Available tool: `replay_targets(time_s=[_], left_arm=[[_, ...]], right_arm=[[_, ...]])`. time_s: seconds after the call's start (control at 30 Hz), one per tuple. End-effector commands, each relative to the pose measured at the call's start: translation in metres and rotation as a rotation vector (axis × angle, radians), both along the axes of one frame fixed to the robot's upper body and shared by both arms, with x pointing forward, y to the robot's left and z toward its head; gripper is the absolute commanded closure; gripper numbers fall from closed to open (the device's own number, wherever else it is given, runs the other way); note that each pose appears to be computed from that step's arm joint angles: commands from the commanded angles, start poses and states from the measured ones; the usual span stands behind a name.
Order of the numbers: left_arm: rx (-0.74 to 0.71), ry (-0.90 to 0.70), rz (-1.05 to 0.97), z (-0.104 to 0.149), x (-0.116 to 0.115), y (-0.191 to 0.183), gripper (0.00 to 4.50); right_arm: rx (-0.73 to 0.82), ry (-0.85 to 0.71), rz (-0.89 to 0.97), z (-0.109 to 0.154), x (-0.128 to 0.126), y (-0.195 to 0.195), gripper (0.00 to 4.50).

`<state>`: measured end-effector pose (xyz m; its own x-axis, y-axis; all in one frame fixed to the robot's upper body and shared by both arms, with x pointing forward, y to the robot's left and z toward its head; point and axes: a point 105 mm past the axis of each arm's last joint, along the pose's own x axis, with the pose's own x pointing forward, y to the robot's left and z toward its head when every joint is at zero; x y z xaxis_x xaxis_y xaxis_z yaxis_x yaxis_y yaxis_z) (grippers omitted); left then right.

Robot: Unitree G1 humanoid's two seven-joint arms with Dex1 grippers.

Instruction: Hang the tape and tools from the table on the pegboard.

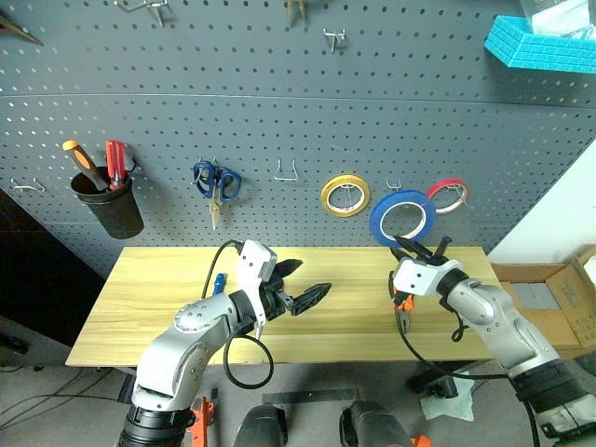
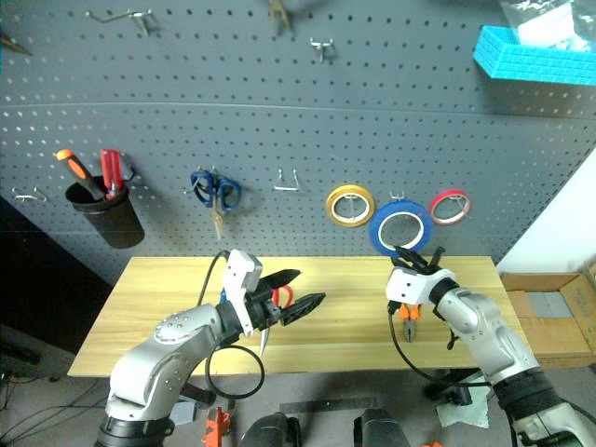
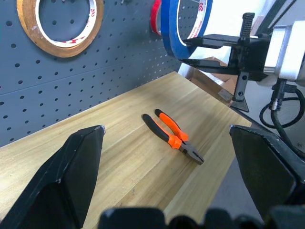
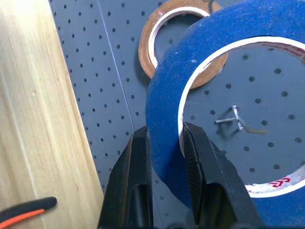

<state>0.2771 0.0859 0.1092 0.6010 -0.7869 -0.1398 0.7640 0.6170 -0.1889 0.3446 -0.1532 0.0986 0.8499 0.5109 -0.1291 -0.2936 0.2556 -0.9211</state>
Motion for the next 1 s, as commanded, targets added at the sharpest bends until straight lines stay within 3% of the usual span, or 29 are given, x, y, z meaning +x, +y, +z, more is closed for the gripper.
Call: replay_targets(time_s=[0.03,0.63,0.67,0.77,1.0], left_arm=[[-0.02,-0.05,-0.02,0.015,0.0,-0.005,0.0],[-0.007,-0.086,-0.075,0.022,0.018,-0.015,0.0],[-0.009,-0.09,-0.077,0.023,0.02,-0.016,0.0],[-0.013,-0.094,-0.082,0.025,0.02,-0.018,0.0],[-0.008,-0.089,-0.071,0.019,0.019,-0.017,0.0]], right_arm=[[0.017,-0.042,0.022,0.016,0.009,-0.001,4.13],[0.023,0.125,0.071,0.008,0.034,-0.013,4.13],[0.031,0.126,0.066,0.009,0.034,-0.014,3.42],[0.055,0.13,0.047,0.009,0.035,-0.017,2.57],[0.053,0.104,0.039,0.011,0.023,-0.021,0.14]])
